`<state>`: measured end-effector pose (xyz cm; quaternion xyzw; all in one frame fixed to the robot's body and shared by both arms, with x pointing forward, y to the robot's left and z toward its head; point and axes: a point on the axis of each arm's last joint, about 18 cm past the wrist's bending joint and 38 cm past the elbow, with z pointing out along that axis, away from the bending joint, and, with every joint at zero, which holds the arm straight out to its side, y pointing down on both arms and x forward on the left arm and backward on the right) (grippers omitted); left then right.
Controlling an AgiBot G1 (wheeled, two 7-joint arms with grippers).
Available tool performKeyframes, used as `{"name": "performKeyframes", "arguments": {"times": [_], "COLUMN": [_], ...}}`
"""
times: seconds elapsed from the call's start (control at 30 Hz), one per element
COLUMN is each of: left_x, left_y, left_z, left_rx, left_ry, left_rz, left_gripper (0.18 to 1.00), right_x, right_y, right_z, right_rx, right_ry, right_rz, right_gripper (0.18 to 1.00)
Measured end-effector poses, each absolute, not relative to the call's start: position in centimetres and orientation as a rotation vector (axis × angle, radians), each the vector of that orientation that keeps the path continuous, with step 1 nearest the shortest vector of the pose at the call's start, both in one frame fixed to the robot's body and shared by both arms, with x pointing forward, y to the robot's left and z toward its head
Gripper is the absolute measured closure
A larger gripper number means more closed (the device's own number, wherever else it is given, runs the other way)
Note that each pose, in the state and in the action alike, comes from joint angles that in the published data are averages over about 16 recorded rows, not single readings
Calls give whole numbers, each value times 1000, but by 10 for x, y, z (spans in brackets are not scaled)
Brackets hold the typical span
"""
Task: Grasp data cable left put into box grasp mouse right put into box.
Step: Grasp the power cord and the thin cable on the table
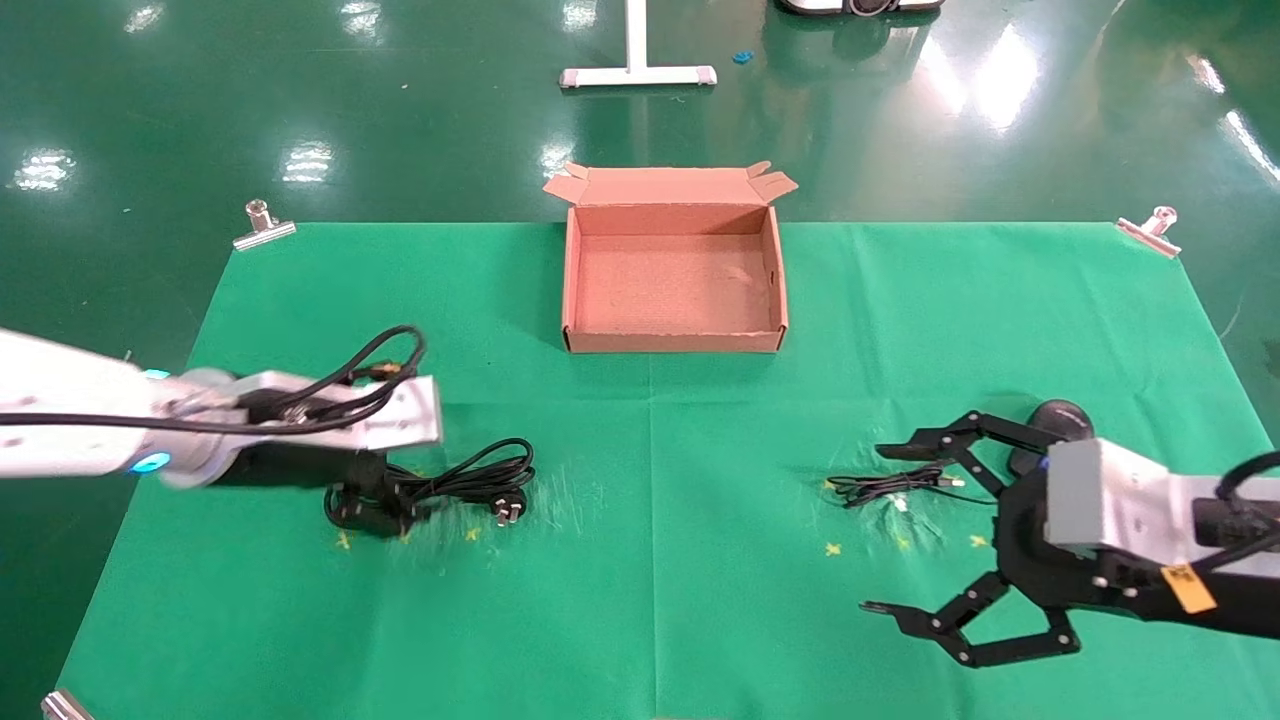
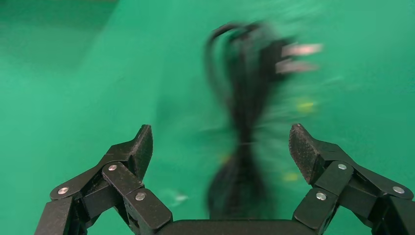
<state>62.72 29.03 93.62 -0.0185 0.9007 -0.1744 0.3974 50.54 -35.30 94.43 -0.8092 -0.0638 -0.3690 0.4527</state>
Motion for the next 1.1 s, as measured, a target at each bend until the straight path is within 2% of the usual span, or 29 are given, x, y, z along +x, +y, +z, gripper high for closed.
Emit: {"name": "performKeyframes", "arguments": {"times": [0.23,0.67,0.87,1.1], "left_x": [646,653,652,651], "left_y": [280,278,278,278], "left_z": [933,926,926,926], "left_rx": [-129,-187,-195,-201], "left_ry": [2263,2250,2250,2256], "left_rz": [-348,-319,-310,-310], "left_gripper": [184,184,184,184], "right_x": [501,502,516,548], "right_y": [-359,-367,-372,-379], "right_z": [944,938,929,918], "right_rx": [-1997,-2040,-2132,-2277], "right_ry": [-145,-131,-101,-4], "right_rz": [-917,-933,-971,-1050], "right_gripper": [178,178,178,178]}}
